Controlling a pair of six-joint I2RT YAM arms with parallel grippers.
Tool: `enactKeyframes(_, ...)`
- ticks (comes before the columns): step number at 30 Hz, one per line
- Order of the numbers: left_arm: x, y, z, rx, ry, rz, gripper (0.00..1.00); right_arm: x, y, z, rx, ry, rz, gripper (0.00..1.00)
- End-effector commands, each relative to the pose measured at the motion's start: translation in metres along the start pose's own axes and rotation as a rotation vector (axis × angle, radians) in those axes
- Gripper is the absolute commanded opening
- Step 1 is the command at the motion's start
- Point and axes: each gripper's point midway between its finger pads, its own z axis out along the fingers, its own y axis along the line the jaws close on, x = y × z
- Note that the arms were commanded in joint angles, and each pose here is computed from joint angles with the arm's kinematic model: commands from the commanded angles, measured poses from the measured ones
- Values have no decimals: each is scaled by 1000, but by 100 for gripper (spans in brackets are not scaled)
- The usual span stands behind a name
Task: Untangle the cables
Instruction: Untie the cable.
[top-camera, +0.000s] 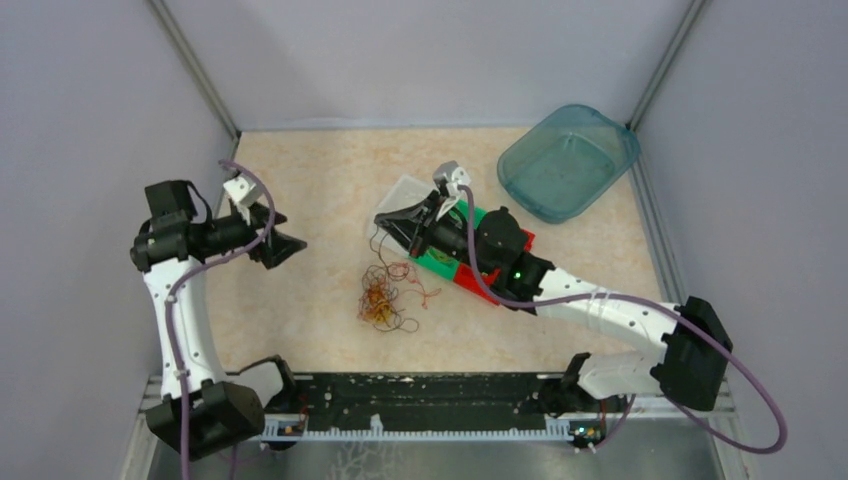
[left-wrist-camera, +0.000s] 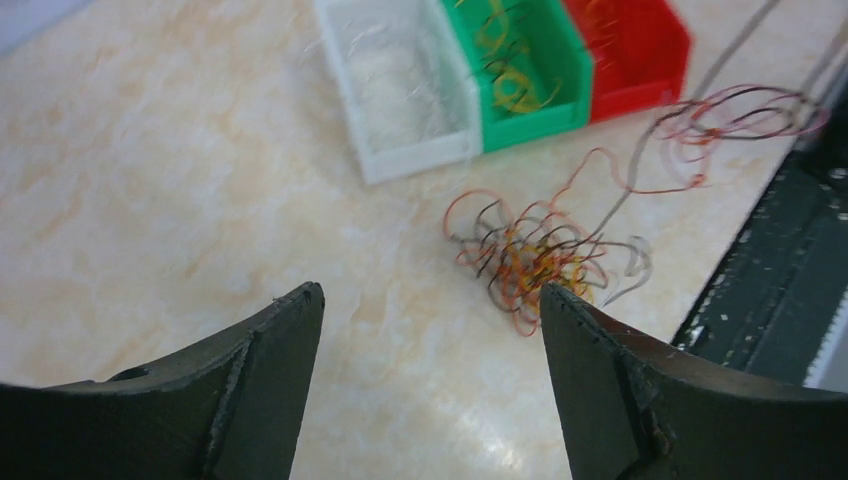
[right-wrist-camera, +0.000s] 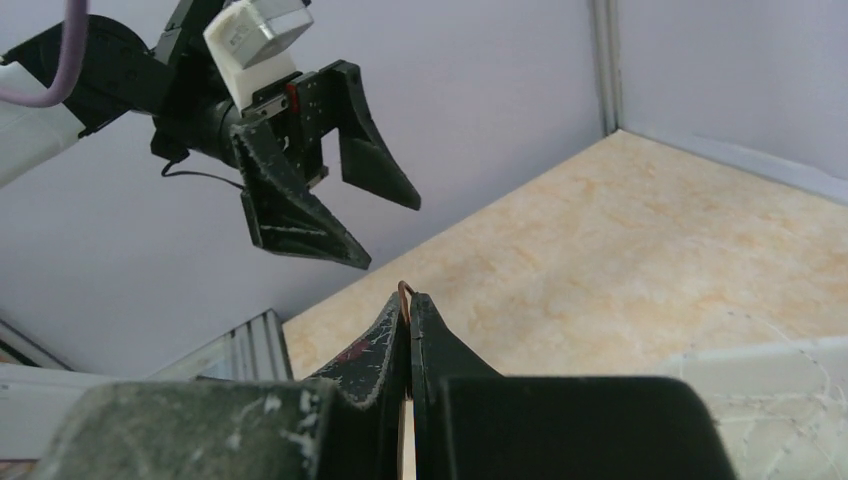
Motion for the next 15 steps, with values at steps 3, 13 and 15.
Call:
enactKeyframes(3, -60, -94, -10, 346, -243, 147, 91, -28, 43, 26, -162, -18, 44, 0)
enactKeyframes(13, -74, -138, -9, 472, -344, 194, 91, -50, 85, 53, -302, -83, 123, 0)
enactKeyframes(15, -78, -139, -11, 461, -360, 207, 90, -54, 91, 54, -326, -98, 136, 0)
